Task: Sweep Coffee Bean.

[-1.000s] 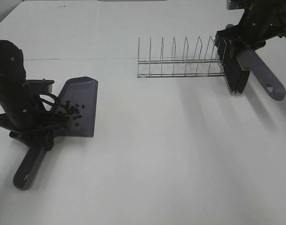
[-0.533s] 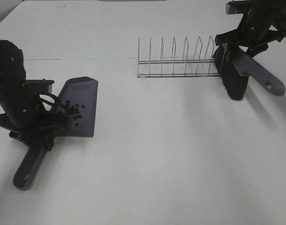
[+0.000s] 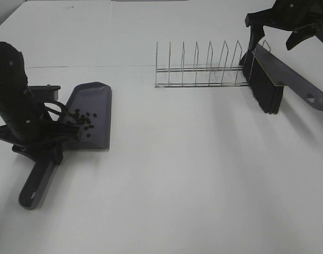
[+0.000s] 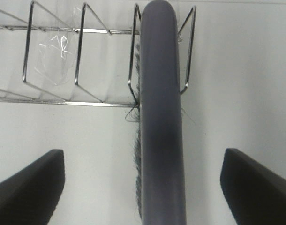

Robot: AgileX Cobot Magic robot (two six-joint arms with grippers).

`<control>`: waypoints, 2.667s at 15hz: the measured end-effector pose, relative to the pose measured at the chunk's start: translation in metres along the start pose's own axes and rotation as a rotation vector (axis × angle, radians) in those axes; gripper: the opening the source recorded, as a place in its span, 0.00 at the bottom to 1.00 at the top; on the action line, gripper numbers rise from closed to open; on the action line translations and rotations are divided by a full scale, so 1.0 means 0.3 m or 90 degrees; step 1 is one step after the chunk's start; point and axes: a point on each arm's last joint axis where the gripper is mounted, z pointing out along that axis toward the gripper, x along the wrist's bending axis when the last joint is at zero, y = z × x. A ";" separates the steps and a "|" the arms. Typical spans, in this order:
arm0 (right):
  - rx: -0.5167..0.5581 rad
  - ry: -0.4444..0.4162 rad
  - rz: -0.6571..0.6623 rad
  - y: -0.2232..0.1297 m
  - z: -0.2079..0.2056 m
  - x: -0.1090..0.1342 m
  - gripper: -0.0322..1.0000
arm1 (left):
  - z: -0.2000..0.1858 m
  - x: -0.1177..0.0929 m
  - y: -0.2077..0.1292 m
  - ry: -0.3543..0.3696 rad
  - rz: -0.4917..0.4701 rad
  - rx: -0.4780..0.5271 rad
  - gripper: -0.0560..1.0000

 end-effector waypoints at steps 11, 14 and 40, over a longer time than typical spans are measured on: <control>-0.003 0.026 0.023 0.003 -0.053 0.014 0.77 | 0.046 -0.203 0.003 -0.053 0.042 -0.031 0.37; -0.047 0.029 0.021 0.018 -0.171 0.019 0.77 | 0.031 -0.214 0.014 -0.061 0.040 -0.026 0.67; 0.025 0.045 -0.033 -1.238 -0.651 0.027 0.77 | -0.618 0.154 -0.853 -0.016 0.184 -0.247 0.74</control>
